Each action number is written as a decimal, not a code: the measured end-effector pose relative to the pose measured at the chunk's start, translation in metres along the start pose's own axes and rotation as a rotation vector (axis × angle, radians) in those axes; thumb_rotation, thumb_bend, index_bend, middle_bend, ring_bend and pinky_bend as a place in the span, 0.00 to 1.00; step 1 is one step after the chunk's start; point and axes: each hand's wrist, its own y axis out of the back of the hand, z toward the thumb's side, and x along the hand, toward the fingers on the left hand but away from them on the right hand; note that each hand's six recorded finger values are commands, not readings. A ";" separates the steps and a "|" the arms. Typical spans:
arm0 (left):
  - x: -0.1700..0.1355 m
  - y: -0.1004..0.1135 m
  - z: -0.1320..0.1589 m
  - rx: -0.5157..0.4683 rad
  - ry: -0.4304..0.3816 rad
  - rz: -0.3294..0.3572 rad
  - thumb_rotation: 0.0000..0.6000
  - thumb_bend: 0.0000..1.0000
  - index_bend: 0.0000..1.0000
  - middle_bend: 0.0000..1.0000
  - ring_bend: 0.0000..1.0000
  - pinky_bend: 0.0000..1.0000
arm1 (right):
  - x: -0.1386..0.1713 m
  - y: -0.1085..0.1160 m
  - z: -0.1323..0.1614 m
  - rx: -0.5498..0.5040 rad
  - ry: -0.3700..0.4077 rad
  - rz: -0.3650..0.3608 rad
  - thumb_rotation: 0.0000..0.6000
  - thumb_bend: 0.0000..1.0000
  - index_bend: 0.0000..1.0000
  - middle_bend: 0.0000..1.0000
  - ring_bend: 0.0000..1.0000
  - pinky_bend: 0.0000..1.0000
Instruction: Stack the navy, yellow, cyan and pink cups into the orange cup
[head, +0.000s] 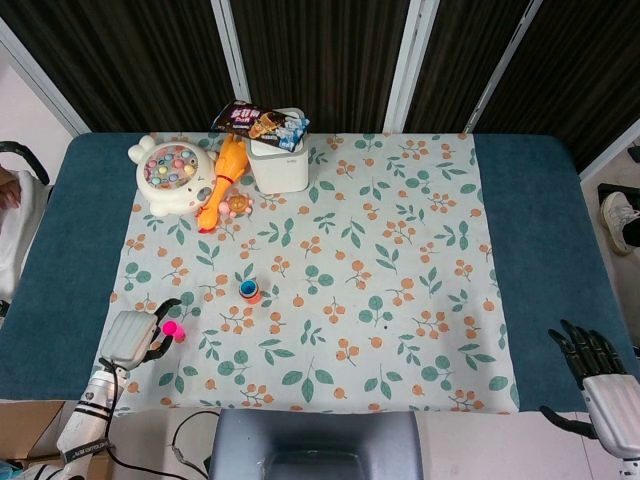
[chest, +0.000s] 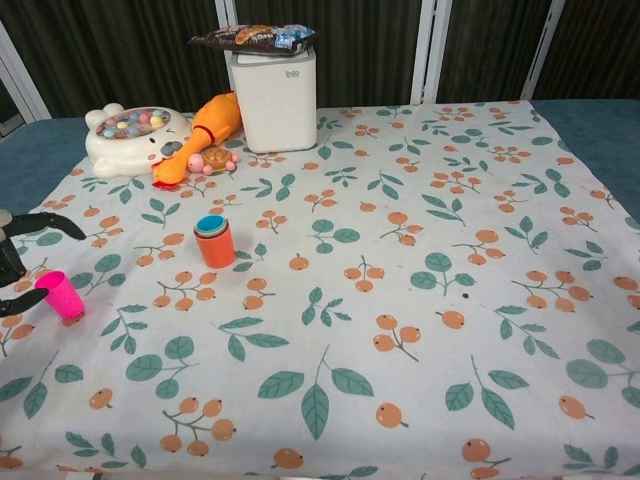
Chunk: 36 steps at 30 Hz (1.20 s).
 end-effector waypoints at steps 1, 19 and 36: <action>0.000 -0.002 -0.002 0.002 0.003 0.001 1.00 0.39 0.33 1.00 1.00 1.00 | 0.000 0.000 0.000 -0.001 -0.001 -0.002 1.00 0.21 0.00 0.00 0.00 0.00; 0.002 -0.014 -0.009 -0.014 0.006 0.005 1.00 0.39 0.44 1.00 1.00 1.00 | -0.001 0.000 -0.001 0.000 -0.004 -0.003 1.00 0.21 0.00 0.00 0.00 0.00; 0.011 0.012 0.008 -0.060 -0.033 0.083 1.00 0.39 0.55 1.00 1.00 1.00 | -0.001 0.000 0.000 0.001 -0.003 0.000 1.00 0.21 0.00 0.00 0.00 0.00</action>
